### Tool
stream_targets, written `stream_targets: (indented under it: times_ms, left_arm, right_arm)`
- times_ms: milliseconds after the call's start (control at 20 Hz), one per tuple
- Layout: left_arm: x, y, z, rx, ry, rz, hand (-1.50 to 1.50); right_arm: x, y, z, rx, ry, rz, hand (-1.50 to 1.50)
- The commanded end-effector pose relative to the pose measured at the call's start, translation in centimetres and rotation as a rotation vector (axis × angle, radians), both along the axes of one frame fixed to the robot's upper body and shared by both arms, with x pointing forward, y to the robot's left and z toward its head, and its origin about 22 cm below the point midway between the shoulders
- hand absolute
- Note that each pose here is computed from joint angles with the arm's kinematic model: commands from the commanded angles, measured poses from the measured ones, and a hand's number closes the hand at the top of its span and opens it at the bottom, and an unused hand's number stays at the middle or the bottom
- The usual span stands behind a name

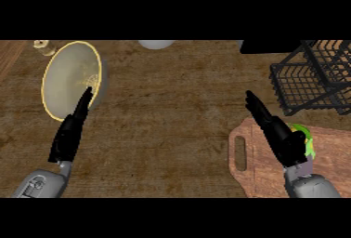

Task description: Pick the lemon from the cutting board and place it in the tiered basket

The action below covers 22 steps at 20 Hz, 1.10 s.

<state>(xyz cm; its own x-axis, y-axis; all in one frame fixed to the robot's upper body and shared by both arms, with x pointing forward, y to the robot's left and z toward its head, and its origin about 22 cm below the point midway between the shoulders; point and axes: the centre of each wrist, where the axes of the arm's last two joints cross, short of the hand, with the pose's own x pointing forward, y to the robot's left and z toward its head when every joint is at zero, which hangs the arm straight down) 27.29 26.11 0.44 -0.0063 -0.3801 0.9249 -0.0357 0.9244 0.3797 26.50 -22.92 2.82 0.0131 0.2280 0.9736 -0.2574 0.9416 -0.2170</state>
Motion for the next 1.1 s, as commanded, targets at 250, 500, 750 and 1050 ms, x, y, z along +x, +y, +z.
stream_targets:
  times_ms: [250,500,750,1050]
  left_arm:
    - [0.9,-3.2,2.5,-0.149,-0.125,0.022,0.0]
    - [0.8,-4.8,2.6,-0.195,-0.106,-0.019,0.0]
    - [0.4,-5.3,2.5,-0.219,-0.109,-0.013,0.0]
    - [-0.4,-5.7,2.3,-0.212,-0.105,-0.028,0.0]
  right_arm:
    - [3.8,-7.4,7.3,0.566,-0.355,0.188,1.5]
    - [2.8,-11.2,1.0,0.745,-0.052,0.221,-1.5]
    - [1.9,-19.0,3.2,0.749,-0.162,0.431,-1.5]
    - [-0.1,-27.8,12.6,0.366,-0.232,0.565,-1.5]
